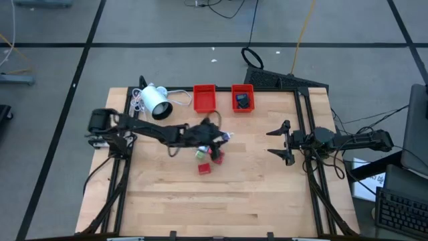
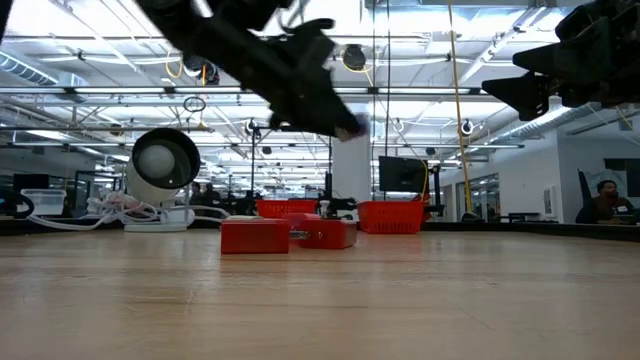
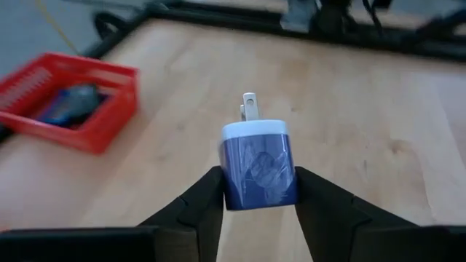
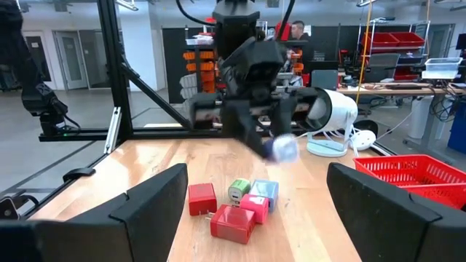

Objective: Pick & Place Office items
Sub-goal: Put the violet charger adapter into the left red bin

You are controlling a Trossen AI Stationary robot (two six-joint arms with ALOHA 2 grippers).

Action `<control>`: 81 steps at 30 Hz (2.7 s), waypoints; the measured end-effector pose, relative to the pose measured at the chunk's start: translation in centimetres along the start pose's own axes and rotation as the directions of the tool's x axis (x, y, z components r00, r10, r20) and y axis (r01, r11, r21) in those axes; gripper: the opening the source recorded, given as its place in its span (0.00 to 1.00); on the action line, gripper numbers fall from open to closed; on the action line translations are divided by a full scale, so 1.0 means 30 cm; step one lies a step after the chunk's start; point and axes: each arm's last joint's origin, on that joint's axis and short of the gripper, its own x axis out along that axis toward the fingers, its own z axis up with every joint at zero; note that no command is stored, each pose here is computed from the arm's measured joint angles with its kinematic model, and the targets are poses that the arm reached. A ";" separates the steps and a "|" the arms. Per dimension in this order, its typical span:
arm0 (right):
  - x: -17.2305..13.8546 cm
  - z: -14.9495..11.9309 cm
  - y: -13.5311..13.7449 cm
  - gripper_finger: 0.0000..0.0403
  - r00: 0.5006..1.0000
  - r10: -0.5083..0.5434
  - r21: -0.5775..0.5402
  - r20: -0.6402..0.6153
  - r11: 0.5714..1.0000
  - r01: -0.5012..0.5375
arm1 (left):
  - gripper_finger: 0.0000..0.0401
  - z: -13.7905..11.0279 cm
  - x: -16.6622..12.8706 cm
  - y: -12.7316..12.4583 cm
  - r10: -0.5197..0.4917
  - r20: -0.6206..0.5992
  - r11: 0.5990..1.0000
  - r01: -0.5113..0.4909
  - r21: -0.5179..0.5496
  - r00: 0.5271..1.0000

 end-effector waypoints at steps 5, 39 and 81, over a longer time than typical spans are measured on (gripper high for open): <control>0.000 0.001 0.000 0.79 1.000 0.000 0.000 0.002 1.000 0.000 | 0.39 -0.043 -0.125 0.046 0.036 0.092 0.999 -0.033 -0.036 0.995; 0.000 0.003 0.000 0.79 1.000 0.001 0.001 0.011 1.000 -0.001 | 0.39 -0.211 -0.329 0.213 0.266 0.229 0.923 -0.179 -0.342 0.936; 0.000 0.005 0.000 0.79 1.000 0.001 0.001 0.016 1.000 -0.001 | 0.33 -0.081 0.068 0.618 0.488 -0.121 0.741 -0.483 -0.467 0.865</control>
